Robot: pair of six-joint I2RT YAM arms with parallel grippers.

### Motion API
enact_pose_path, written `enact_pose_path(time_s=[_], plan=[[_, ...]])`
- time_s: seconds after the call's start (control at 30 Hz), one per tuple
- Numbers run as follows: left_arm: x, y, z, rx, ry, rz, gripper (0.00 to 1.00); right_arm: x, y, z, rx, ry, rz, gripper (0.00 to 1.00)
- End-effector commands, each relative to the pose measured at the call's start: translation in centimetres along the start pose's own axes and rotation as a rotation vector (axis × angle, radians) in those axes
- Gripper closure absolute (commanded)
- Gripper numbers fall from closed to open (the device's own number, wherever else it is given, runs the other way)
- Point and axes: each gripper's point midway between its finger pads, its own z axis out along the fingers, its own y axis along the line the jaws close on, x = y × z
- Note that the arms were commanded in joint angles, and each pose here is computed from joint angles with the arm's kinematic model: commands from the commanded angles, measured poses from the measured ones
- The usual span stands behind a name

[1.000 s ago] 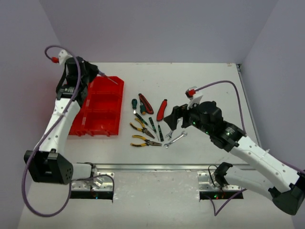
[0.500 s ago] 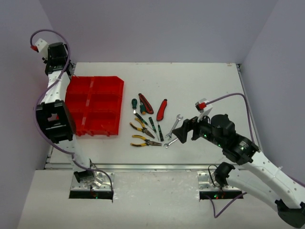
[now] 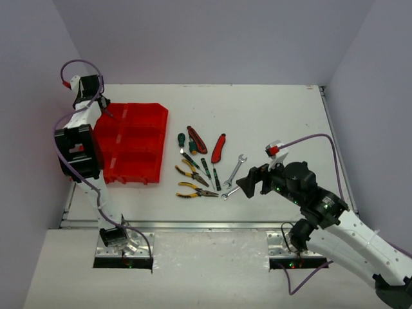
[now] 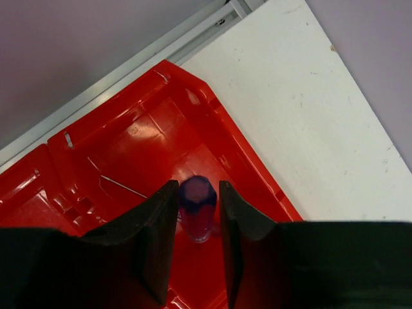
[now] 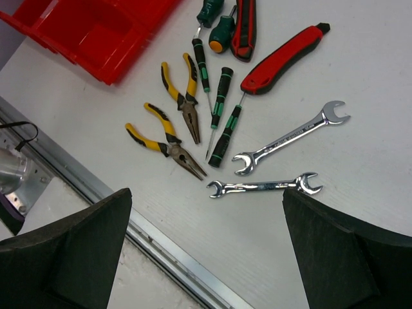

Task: Sort the tools into containers

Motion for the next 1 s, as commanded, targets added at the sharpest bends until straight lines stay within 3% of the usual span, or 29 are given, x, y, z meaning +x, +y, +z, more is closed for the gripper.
enact_pose_path(time_s=[0.0,0.03,0.07,0.17,0.33,0.47,0.6,0.67,0.73,0.8,0.83,0.9,0.97], plan=[[-2.8,-1.5,-2.6,0.050,-0.018,-0.054,0.39,-0.2,0.0,0.8,0.009,-0.006,0.010,0.01],[-2.6,-1.4,-2.6,0.040,-0.002,-0.046,0.22,0.0,-0.1,1.0,0.016,0.008,0.008,0.01],[-2.2,-1.2,-2.5,0.028,0.019,-0.036,0.11,0.2,-0.2,1.2,0.020,0.016,0.008,0.01],[-2.6,-1.2,-3.7,0.018,0.047,-0.020,0.00,0.7,-0.4,2.0,0.033,0.046,0.007,0.01],[-7.7,-2.8,-10.0,0.094,-0.038,-0.046,0.00,2.5,-1.4,4.8,0.116,0.166,0.028,0.01],[-10.1,-3.4,-18.3,0.197,-0.086,-0.056,0.00,2.6,-0.7,8.5,0.128,0.241,0.069,0.01],[-6.4,-3.3,-29.4,0.521,-0.087,-0.057,0.00,-0.2,-0.7,13.7,0.221,0.229,0.136,0.01],[0.4,-0.9,-30.1,0.592,0.002,0.003,0.00,0.5,-1.0,17.3,0.248,0.288,0.101,0.03],[3.4,0.8,-32.2,0.679,-0.002,0.030,0.00,1.1,-1.2,19.8,0.279,0.333,0.089,0.10],[4.0,2.1,-34.3,0.740,-0.064,0.049,0.00,-0.4,-0.6,21.7,0.274,0.317,0.096,0.20],[5.2,3.1,-33.8,0.726,-0.061,0.069,0.00,-0.5,-0.3,23.2,0.261,0.314,0.089,0.28],[5.7,4.3,-34.1,0.715,-0.093,0.090,0.00,-0.6,-0.2,25.1,0.247,0.300,0.078,0.35],[5.0,7.0,-34.3,0.627,-0.182,0.092,0.00,-0.4,-0.4,27.7,0.261,0.308,0.051,0.48]])
